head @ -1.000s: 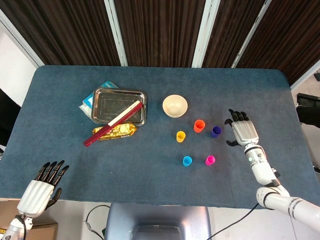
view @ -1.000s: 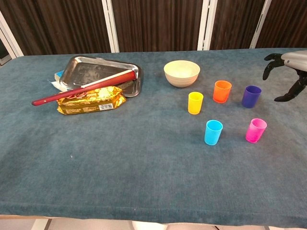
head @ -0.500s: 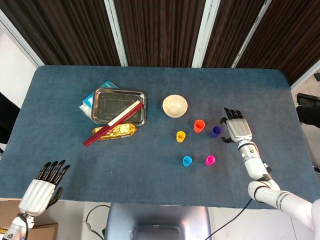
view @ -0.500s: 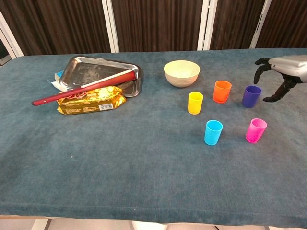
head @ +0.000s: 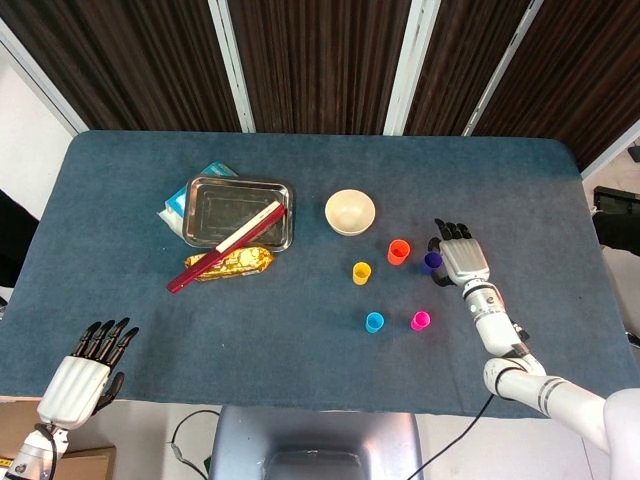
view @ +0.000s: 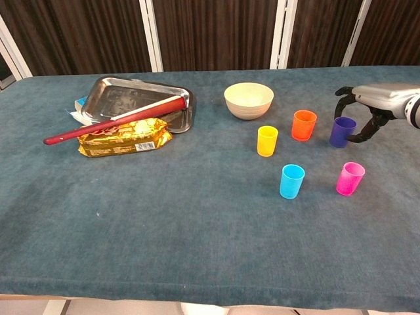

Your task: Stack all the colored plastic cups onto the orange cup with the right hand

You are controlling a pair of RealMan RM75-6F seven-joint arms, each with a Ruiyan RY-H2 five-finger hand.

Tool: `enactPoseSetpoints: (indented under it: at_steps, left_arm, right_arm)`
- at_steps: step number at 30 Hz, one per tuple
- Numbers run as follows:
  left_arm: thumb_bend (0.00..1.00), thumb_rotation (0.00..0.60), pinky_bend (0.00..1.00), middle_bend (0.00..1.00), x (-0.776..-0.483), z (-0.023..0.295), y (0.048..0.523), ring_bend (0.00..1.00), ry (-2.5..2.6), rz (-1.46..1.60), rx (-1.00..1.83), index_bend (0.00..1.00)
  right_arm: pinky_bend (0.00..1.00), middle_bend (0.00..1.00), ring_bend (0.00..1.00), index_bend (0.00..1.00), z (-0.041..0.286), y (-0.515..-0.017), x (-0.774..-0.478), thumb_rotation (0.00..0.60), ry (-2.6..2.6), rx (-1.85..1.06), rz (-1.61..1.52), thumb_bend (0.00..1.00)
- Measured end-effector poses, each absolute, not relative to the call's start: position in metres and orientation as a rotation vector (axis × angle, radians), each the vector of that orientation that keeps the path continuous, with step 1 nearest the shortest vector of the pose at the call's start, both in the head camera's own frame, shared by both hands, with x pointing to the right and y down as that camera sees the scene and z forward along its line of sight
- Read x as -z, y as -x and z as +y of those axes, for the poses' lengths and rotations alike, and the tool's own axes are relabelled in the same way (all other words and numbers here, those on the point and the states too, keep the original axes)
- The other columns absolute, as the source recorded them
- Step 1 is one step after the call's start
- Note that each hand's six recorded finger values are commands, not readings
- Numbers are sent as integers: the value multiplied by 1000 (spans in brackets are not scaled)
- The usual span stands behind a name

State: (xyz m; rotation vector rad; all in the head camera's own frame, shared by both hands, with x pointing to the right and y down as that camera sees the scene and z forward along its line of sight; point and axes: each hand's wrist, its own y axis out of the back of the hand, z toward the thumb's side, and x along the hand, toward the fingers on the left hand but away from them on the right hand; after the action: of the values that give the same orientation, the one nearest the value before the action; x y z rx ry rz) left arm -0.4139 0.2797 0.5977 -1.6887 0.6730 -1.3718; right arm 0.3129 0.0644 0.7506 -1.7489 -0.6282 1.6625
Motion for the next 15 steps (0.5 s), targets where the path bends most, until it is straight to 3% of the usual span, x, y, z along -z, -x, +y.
enactPoseSetpoints:
  at_steps: [15]
  left_arm:
    - [507,600,93,0,-596,280,414,0,1691,676,1369,0]
  right_arm:
    - [0,31,0,604,66,-311,-752,600,1757,-1669,-646,446]
